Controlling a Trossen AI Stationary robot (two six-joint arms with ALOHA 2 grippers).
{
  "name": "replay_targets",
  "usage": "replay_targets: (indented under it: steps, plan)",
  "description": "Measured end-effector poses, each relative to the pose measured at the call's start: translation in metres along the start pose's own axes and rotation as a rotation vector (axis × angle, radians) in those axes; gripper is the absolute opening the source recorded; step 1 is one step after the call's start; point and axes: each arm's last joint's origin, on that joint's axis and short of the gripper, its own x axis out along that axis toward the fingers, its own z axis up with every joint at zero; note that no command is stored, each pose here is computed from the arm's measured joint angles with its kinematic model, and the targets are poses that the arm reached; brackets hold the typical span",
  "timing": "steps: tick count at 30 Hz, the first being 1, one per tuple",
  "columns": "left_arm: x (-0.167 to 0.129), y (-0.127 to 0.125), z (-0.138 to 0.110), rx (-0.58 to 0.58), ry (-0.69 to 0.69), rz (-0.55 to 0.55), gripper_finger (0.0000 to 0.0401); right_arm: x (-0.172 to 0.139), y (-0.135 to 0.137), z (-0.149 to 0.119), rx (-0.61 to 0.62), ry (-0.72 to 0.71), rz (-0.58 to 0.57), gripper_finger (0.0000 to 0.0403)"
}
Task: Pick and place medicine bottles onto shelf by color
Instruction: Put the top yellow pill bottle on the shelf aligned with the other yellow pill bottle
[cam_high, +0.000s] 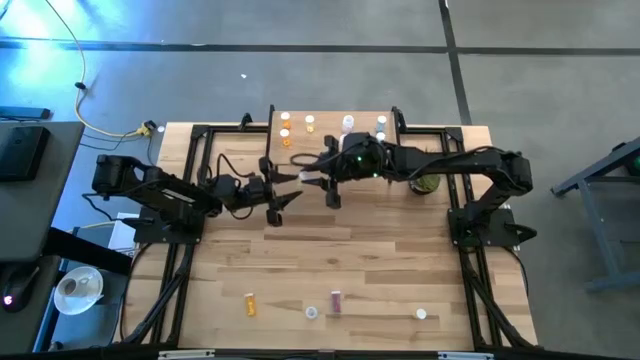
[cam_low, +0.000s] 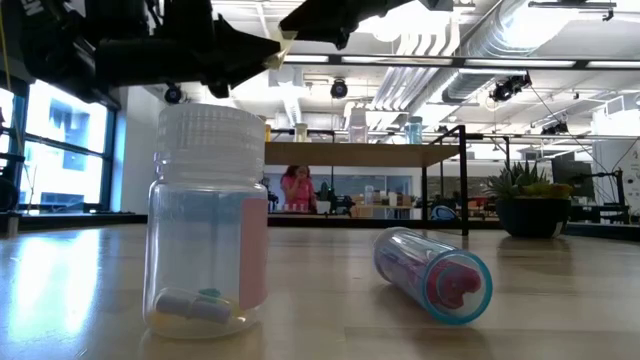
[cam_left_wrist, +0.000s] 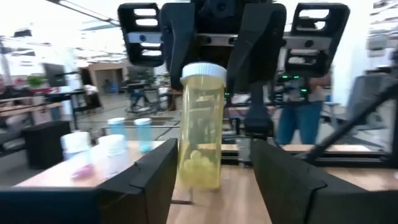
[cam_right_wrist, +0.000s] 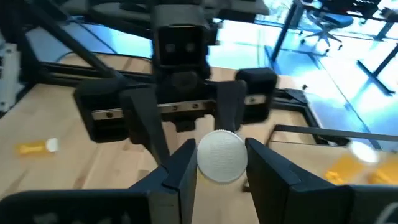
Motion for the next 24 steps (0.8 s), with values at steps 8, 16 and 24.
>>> replay_targets:
  steps: [8, 16, 24]
  plan:
    - [-0.005, 0.014, 0.011, 0.012, 0.027, 0.061, 0.0202, -0.014, -0.033, 0.016, 0.029, 0.01, -0.066, 0.0105]
    - [-0.012, 0.03, 0.029, 0.018, -0.035, 0.125, 0.0202, -0.036, -0.075, 0.035, 0.043, -0.022, -0.175, 0.0105]
    - [-0.019, 0.051, 0.051, 0.008, -0.135, 0.216, 0.0202, -0.056, -0.112, 0.04, 0.086, -0.046, -0.28, 0.0105]
